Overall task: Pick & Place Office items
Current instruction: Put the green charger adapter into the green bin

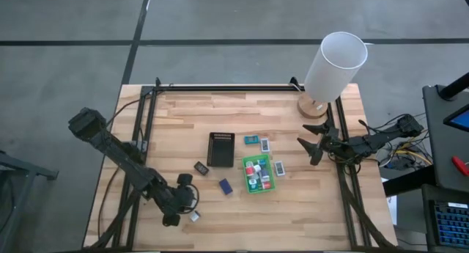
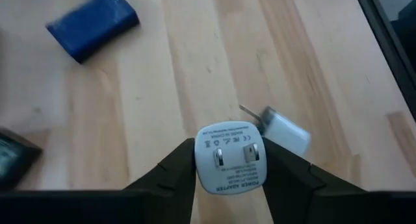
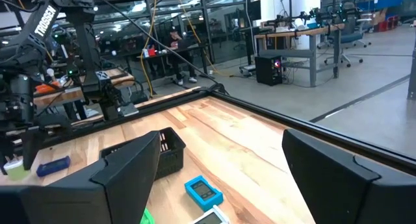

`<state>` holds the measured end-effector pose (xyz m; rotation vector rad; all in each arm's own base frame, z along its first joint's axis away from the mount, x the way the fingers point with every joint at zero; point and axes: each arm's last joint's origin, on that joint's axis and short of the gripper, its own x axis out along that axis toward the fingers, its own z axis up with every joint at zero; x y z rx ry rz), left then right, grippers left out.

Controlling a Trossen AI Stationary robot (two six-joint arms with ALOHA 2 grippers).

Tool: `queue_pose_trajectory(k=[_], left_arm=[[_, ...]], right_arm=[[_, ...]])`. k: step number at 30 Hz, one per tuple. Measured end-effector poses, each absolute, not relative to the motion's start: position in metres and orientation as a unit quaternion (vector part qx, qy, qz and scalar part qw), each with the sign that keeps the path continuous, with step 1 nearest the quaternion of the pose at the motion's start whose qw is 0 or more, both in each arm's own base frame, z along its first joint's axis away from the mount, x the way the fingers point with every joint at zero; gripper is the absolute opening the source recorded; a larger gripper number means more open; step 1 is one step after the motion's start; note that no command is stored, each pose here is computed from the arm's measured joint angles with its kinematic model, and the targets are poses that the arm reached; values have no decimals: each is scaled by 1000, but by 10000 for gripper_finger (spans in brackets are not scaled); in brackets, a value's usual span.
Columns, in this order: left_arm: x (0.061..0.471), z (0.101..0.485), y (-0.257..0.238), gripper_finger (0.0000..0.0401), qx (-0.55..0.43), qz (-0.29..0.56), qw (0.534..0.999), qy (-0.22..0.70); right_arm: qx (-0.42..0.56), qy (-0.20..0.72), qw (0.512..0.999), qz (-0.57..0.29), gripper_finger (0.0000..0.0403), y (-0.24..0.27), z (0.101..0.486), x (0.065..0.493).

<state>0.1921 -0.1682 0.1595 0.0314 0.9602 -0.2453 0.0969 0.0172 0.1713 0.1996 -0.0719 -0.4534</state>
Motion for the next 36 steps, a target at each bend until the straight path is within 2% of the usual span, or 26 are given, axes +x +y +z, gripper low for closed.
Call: queue_pose_trajectory(k=[11, 17, 24, 36], left_arm=[[224, 171, -140, 146, 50, -99, 895, 432], [244, 180, -120, 151, 46, -94, 902, 418], [262, 194, -103, 148, 88, -90, 912, 391], [295, 198, -64, 149, 119, -84, 908, 393]], right_arm=[[99, -36, 969, -224, 327, 17, 171, 97], [99, -36, 969, -224, 321, 17, 171, 97], [99, -36, 969, -224, 320, 17, 171, 97], [99, -36, 969, -224, 323, 17, 171, 97]])
